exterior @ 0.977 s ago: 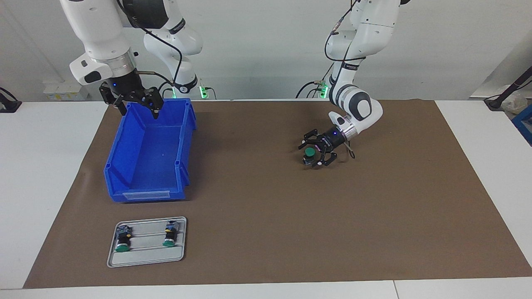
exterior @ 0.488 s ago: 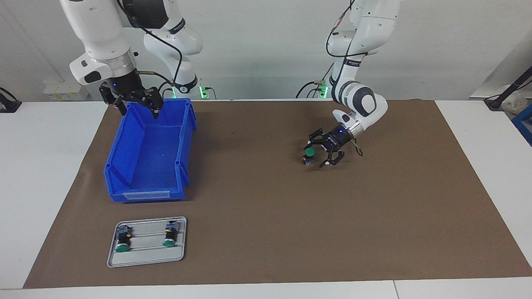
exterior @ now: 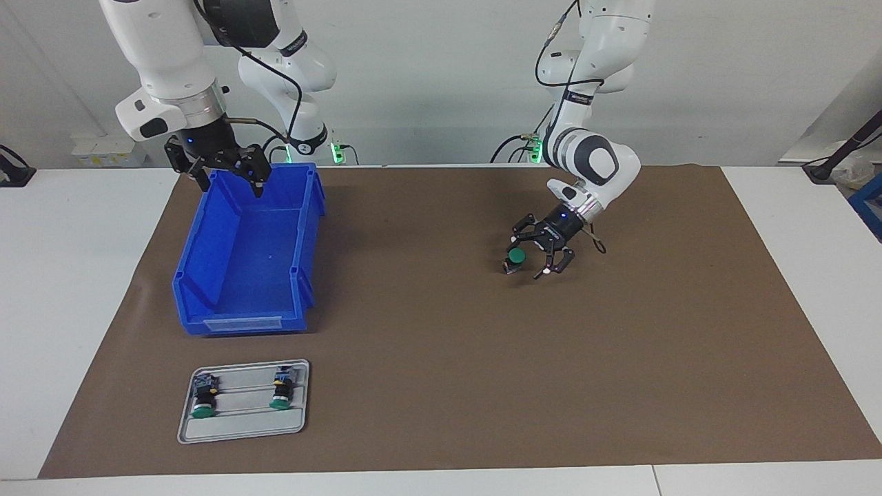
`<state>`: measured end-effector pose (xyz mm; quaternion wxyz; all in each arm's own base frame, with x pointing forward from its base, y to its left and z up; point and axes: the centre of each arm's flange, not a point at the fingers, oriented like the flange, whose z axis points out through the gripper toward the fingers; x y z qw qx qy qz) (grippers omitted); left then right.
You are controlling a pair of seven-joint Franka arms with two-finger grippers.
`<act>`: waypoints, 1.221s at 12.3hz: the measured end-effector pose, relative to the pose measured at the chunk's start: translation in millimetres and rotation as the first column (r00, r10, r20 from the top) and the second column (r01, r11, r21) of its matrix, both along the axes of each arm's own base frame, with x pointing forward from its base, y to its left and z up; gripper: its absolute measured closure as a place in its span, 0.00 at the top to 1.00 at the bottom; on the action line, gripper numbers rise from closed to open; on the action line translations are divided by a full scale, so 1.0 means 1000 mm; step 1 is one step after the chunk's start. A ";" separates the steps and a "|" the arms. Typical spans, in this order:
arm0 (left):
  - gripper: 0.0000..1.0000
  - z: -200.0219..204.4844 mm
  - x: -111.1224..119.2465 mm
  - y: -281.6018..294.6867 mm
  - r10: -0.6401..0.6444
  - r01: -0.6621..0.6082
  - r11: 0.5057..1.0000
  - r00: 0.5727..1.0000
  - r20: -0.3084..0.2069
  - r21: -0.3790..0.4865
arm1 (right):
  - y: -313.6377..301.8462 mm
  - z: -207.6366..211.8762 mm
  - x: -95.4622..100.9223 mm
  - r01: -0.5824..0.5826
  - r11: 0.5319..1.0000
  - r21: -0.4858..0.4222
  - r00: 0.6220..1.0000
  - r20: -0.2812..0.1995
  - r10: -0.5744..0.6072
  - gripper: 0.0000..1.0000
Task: Place and press button with both arms
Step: 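Open the left gripper to release the green button on the table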
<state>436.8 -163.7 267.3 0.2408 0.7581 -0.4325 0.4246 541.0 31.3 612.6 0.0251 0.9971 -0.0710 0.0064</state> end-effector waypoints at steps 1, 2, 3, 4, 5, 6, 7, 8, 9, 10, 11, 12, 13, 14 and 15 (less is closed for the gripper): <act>0.96 -0.001 -0.006 -0.009 -0.014 0.014 1.000 1.000 -0.007 0.022 | 0.000 0.000 0.000 0.000 1.000 0.000 1.000 0.000 0.000 1.00; 0.96 -0.002 -0.010 -0.015 -0.024 0.025 0.999 1.000 -0.012 0.034 | 0.000 0.000 0.000 0.000 1.000 0.000 1.000 0.000 0.000 1.00; 0.95 -0.002 -0.011 -0.017 -0.027 0.028 0.999 1.000 -0.013 0.040 | 0.000 0.000 0.000 0.000 1.000 0.000 1.000 0.000 0.000 1.00; 0.95 -0.001 -0.011 -0.017 -0.025 0.025 0.999 1.000 -0.012 0.043 | 0.000 0.000 0.000 0.000 1.000 0.000 1.000 0.000 0.000 1.00; 0.95 0.000 -0.012 -0.017 -0.023 0.023 0.999 1.000 -0.012 0.043 | 0.000 0.000 0.000 0.000 1.000 0.000 1.000 0.000 0.000 1.00; 0.95 0.003 -0.013 -0.020 -0.021 0.021 0.999 1.000 -0.016 0.040 | 0.000 0.000 0.000 0.000 1.000 0.000 1.000 0.000 0.000 1.00; 0.95 0.007 -0.014 -0.024 -0.013 0.014 0.999 1.000 -0.025 0.039 | 0.000 0.000 0.000 0.000 1.000 0.000 1.000 0.000 0.000 1.00; 0.95 0.014 -0.016 -0.029 -0.005 0.006 1.000 0.999 -0.032 0.030 | 0.000 0.000 0.000 0.000 1.000 0.000 1.000 0.000 0.000 1.00; 0.95 0.023 -0.017 -0.034 0.003 -0.002 1.000 0.999 -0.034 0.021 | 0.000 0.000 0.000 0.000 1.000 0.000 1.000 0.000 0.000 1.00; 0.95 0.031 -0.018 -0.037 0.012 -0.012 1.000 0.999 -0.036 0.010 | 0.000 0.000 0.000 0.000 1.000 0.000 1.000 0.000 0.000 1.00; 0.95 0.038 -0.017 -0.039 0.028 -0.028 1.000 0.999 -0.044 0.000 | 0.000 0.000 0.000 0.000 1.000 0.000 1.000 0.000 0.000 1.00; 0.95 0.047 -0.014 -0.044 0.046 -0.047 0.999 0.997 -0.055 -0.021 | 0.000 0.000 0.000 0.000 1.000 0.000 1.000 0.000 0.000 1.00; 0.95 0.059 -0.006 -0.049 0.073 -0.077 0.996 0.995 -0.069 -0.052 | 0.000 0.000 0.000 0.000 1.000 0.000 1.000 0.000 0.000 1.00; 0.95 0.075 0.005 -0.054 0.107 -0.113 0.990 0.991 -0.079 -0.085 | 0.000 0.000 0.000 0.000 1.000 0.000 1.000 0.000 0.000 1.00; 0.95 0.090 0.016 -0.058 0.141 -0.151 0.982 0.986 -0.091 -0.116 | 0.000 0.000 0.000 0.000 1.000 0.000 1.000 0.000 0.000 1.00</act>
